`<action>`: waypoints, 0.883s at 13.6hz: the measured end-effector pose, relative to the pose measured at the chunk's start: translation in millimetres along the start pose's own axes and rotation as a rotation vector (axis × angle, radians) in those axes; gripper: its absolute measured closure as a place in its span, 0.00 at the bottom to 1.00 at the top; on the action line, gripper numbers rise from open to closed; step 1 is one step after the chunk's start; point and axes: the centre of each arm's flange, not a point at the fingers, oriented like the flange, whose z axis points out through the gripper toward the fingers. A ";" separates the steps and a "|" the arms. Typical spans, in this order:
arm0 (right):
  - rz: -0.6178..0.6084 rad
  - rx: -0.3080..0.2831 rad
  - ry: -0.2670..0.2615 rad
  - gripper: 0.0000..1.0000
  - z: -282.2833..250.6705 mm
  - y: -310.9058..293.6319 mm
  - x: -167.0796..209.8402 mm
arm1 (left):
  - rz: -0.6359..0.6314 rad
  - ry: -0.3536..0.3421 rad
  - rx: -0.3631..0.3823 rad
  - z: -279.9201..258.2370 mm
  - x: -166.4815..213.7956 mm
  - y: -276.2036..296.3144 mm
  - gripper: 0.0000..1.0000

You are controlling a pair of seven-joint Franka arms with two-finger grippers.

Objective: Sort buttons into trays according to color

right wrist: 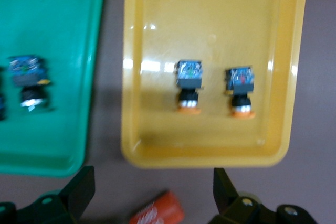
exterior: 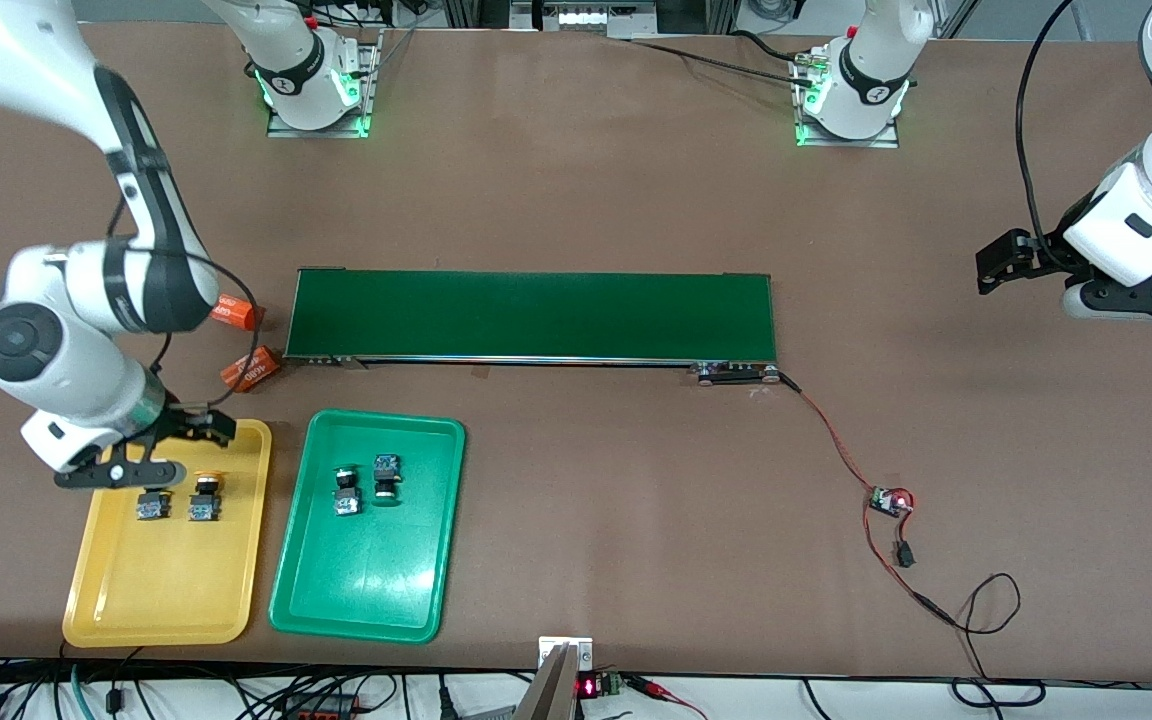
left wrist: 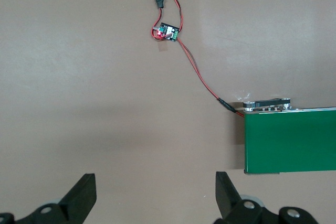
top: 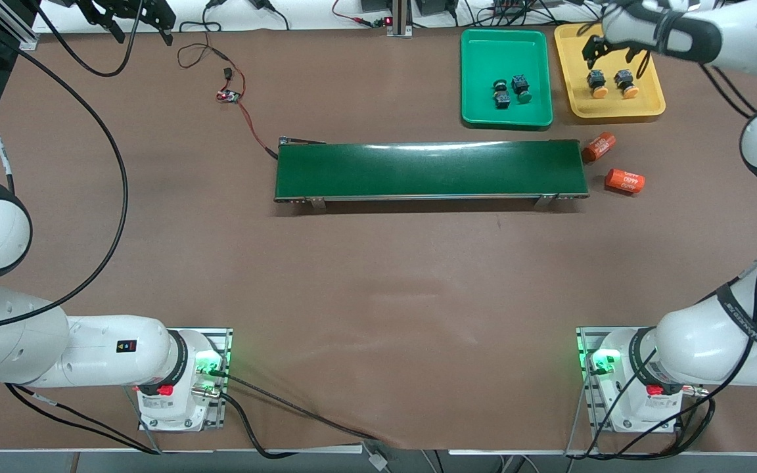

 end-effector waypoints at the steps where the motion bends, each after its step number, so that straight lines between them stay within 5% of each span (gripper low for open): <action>1: 0.009 0.013 -0.028 0.00 -27.4 -3.5 -9.7 | 0.000 0.000 0.000 0.0 0.0 0.0 0.00; 7: 0.093 0.099 -0.144 0.00 -142.5 23.0 -69.3 | 0.000 0.000 0.000 0.0 0.0 -0.2 0.00; 12: 0.013 0.113 -0.139 0.00 -168.2 46.6 -85.5 | 0.000 0.000 0.000 0.0 0.0 -0.3 0.00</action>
